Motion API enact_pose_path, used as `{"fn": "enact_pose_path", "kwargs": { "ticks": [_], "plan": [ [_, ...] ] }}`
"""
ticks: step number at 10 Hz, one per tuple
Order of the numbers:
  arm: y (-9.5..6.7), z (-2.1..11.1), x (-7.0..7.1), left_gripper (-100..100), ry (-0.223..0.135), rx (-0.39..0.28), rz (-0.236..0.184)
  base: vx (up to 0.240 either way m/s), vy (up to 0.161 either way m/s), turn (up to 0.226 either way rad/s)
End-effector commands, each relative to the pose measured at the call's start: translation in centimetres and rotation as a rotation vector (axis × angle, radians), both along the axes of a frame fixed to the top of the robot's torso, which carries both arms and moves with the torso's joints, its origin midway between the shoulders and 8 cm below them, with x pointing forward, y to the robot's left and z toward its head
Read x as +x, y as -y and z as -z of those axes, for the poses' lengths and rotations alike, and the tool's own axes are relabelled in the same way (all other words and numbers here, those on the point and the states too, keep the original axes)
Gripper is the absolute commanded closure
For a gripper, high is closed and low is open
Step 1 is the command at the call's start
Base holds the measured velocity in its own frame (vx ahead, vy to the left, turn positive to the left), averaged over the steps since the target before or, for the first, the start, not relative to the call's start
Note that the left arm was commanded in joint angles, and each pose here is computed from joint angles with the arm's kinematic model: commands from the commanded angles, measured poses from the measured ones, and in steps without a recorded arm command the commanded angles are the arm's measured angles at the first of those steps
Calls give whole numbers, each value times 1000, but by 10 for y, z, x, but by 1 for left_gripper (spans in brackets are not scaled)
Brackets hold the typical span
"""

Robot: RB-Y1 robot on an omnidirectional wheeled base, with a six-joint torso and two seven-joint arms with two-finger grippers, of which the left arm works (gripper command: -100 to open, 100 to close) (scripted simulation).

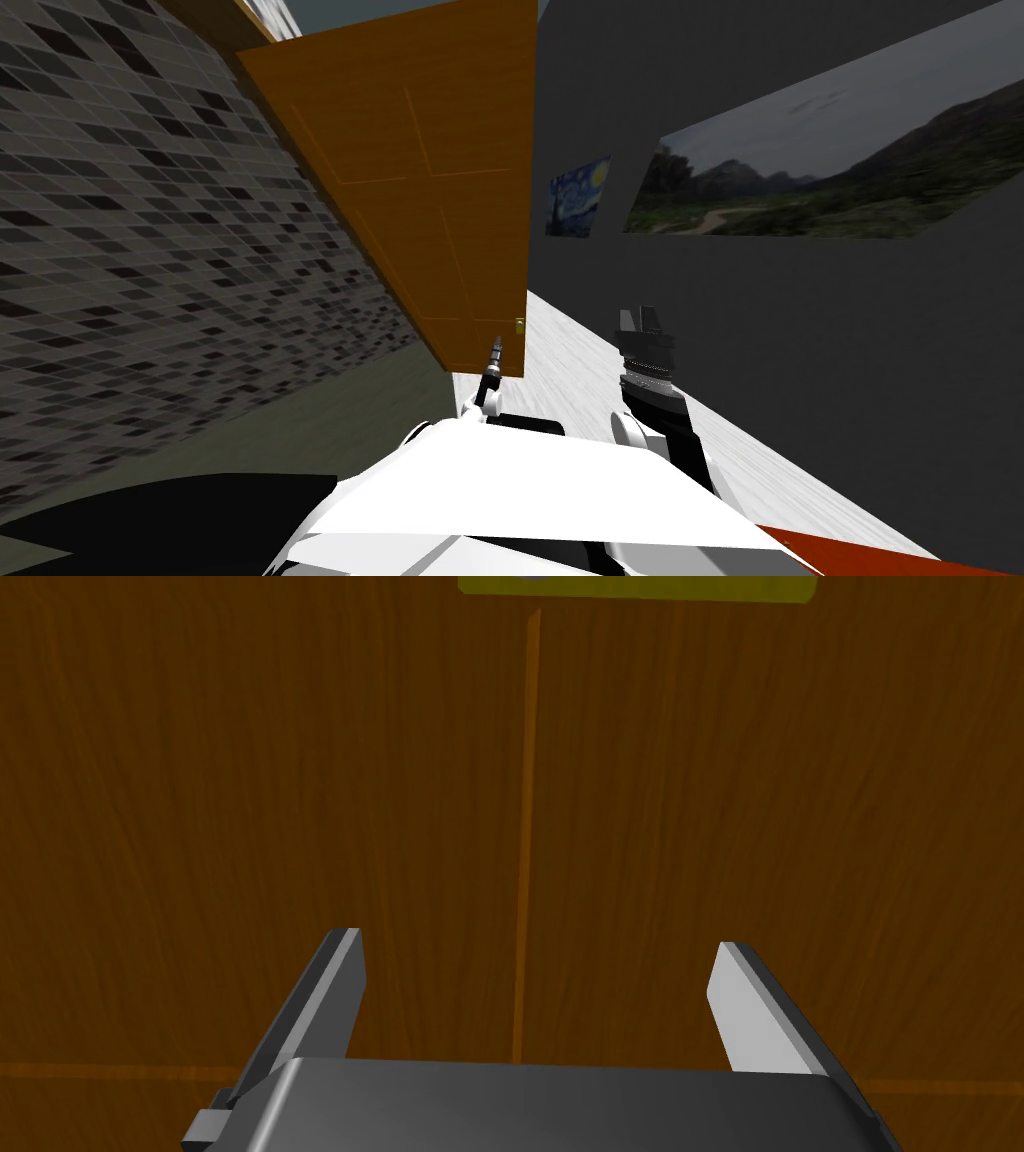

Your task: Push the door open

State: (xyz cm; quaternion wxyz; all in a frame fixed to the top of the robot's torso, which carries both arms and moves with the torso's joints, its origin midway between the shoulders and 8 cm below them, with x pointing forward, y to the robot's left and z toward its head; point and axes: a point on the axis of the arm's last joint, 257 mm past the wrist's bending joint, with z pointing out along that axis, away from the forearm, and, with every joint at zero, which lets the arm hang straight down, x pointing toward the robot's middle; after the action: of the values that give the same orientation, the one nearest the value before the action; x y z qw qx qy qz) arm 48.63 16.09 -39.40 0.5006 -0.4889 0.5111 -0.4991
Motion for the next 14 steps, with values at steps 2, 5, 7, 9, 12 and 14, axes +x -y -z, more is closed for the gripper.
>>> {"fn": "enact_pose_path", "kwargs": {
  "ticks": [2,5,7,9,12,14],
  "plan": [
    [12,-2,0,-100,1,-16,12,-93,-181,28],
    [17,-2,-1,-100,1,-23,17,-66,-147,12],
    [8,-1,0,-100,2,-9,13,21,-11,7],
    [-3,-1,1,-100,3,9,8,141,99,-9],
    [-24,-1,3,-100,6,39,-4,169,60,-17],
    [-28,-1,4,-100,7,42,-9,228,-61,-28]
  ]
}}
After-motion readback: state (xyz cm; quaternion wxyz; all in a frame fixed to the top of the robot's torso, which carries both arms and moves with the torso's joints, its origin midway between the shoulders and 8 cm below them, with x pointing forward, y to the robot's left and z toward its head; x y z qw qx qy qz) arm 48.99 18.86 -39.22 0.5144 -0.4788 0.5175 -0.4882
